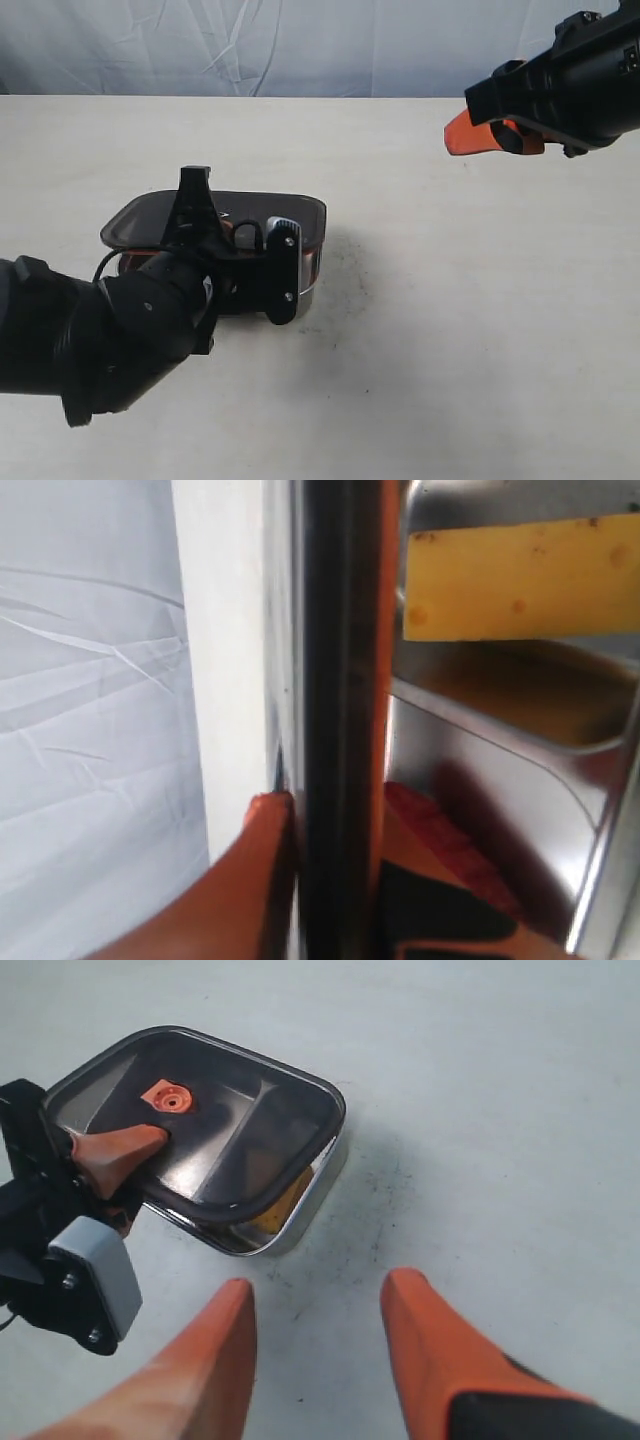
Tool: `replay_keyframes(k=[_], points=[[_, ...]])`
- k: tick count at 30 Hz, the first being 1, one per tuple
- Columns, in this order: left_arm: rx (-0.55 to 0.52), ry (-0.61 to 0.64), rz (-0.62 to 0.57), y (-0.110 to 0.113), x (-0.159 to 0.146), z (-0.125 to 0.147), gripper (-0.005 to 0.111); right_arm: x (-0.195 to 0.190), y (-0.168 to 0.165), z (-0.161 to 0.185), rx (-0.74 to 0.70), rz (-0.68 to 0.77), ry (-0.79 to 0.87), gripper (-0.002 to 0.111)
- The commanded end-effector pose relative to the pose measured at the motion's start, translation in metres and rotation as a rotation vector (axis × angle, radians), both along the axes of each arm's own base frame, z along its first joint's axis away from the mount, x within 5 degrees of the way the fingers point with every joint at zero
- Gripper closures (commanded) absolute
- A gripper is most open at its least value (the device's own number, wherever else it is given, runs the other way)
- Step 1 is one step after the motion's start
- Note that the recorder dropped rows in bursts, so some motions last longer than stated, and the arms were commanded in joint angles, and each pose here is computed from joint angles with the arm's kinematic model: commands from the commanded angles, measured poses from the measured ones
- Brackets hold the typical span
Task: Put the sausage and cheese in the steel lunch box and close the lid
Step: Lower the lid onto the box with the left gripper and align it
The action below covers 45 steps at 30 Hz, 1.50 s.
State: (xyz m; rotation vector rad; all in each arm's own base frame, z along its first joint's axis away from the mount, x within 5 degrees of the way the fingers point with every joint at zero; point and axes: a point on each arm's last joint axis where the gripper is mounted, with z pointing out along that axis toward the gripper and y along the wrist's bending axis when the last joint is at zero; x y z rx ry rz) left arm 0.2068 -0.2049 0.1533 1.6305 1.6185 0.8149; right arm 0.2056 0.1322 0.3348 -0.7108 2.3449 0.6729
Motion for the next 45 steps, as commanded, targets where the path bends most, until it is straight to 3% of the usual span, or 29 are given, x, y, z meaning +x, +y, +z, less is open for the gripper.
replay_keyframes(k=[1,5,20,27,33,45], points=[[-0.052,0.106,0.02,-0.003,-0.007,-0.01,0.072,-0.001,-0.002,0.002,-0.004,-0.006,-0.007,0.066],[-0.059,0.114,0.043,-0.001,-0.007,-0.011,0.064,-0.001,-0.002,0.002,-0.001,-0.011,-0.004,0.066],[-0.061,0.215,0.139,0.005,-0.014,-0.017,0.064,-0.002,-0.002,0.001,-0.006,-0.003,0.009,0.066],[-0.056,0.216,0.1,0.002,-0.018,-0.013,0.063,-0.002,-0.002,0.001,-0.006,-0.003,0.009,0.066],[-0.072,0.214,0.077,-0.002,-0.022,-0.008,0.047,-0.002,-0.002,0.001,-0.006,-0.003,0.009,0.066],[-0.021,0.166,0.07,-0.007,-0.025,-0.002,0.047,-0.002,-0.002,0.001,-0.006,-0.003,0.009,0.066]])
